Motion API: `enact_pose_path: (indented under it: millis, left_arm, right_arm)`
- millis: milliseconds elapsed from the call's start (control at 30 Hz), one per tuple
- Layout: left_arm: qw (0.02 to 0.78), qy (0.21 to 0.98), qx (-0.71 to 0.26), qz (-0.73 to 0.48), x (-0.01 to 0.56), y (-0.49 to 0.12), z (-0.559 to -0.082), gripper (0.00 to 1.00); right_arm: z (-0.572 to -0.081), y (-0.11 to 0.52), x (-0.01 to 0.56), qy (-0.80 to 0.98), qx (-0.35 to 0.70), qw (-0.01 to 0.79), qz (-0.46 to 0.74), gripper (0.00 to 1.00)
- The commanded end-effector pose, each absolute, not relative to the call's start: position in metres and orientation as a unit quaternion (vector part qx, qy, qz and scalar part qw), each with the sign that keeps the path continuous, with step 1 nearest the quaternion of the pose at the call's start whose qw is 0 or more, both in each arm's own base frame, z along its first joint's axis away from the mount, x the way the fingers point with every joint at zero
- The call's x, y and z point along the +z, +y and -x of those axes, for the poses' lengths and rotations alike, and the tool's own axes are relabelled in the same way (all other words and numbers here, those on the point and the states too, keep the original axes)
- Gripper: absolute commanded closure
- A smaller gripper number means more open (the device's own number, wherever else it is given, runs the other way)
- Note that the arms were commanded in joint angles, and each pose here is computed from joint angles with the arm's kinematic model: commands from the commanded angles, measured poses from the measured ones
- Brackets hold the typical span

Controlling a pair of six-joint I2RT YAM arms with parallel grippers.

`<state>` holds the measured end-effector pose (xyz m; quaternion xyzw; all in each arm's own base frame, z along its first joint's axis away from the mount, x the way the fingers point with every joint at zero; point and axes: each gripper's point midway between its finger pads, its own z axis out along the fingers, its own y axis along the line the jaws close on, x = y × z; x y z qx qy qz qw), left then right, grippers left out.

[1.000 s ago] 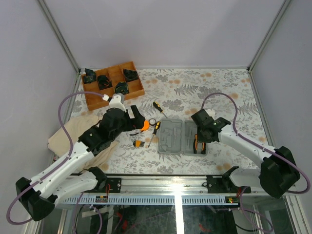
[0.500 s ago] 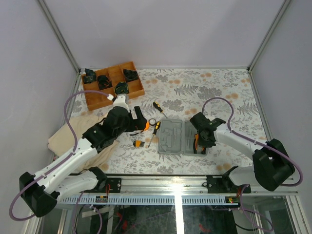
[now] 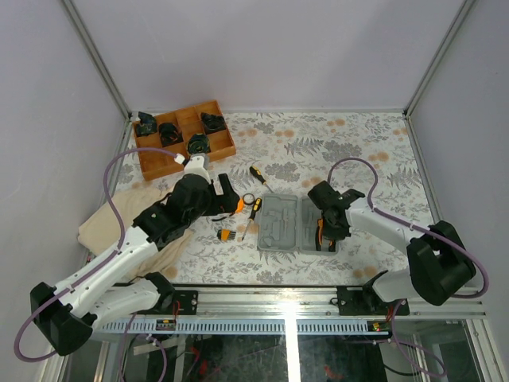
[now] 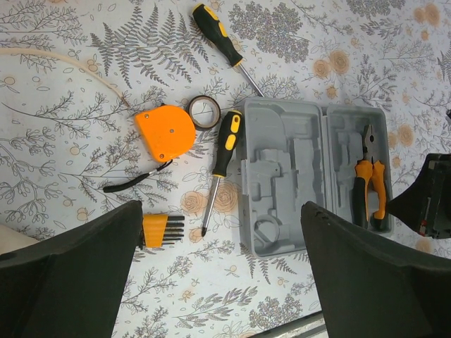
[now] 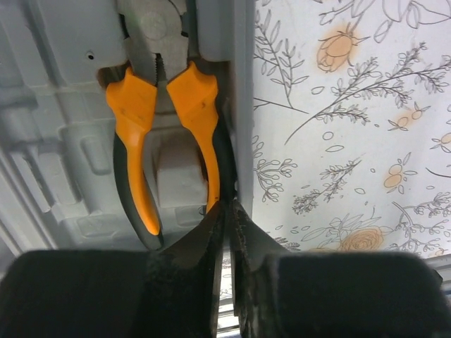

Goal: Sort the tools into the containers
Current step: Place the pliers in the storage box.

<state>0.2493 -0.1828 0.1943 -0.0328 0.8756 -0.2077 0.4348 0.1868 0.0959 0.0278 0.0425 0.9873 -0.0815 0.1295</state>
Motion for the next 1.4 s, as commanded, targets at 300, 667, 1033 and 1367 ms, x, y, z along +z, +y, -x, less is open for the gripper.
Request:
enact_pose_path:
  millis: [300, 667, 1033, 1367]
  left_arm:
    - [0.420, 0.889, -0.183, 0.029, 0.188, -0.184, -0.258, 0.05]
    - [0.364, 0.921, -0.136, 0.019, 0.145, -0.188, -0.264, 0.06]
    - [0.314, 0.943, -0.104, 0.026, 0.094, -0.194, -0.268, 0.10]
    - [0.317, 0.944, -0.076, 0.045, 0.083, -0.192, -0.280, 0.14]
  right_arm:
    - [-0.219, 0.097, 0.110, 0.960, -0.025, 0.276, -0.034, 0.60]
    - [-0.214, 0.125, 0.121, 0.928, 0.117, 0.350, -0.049, 0.53]
    - [-0.212, 0.125, 0.117, 0.908, 0.154, 0.378, -0.092, 0.51]
    - [-0.202, 0.156, 0.097, 0.916, 0.221, 0.327, -0.075, 0.53]
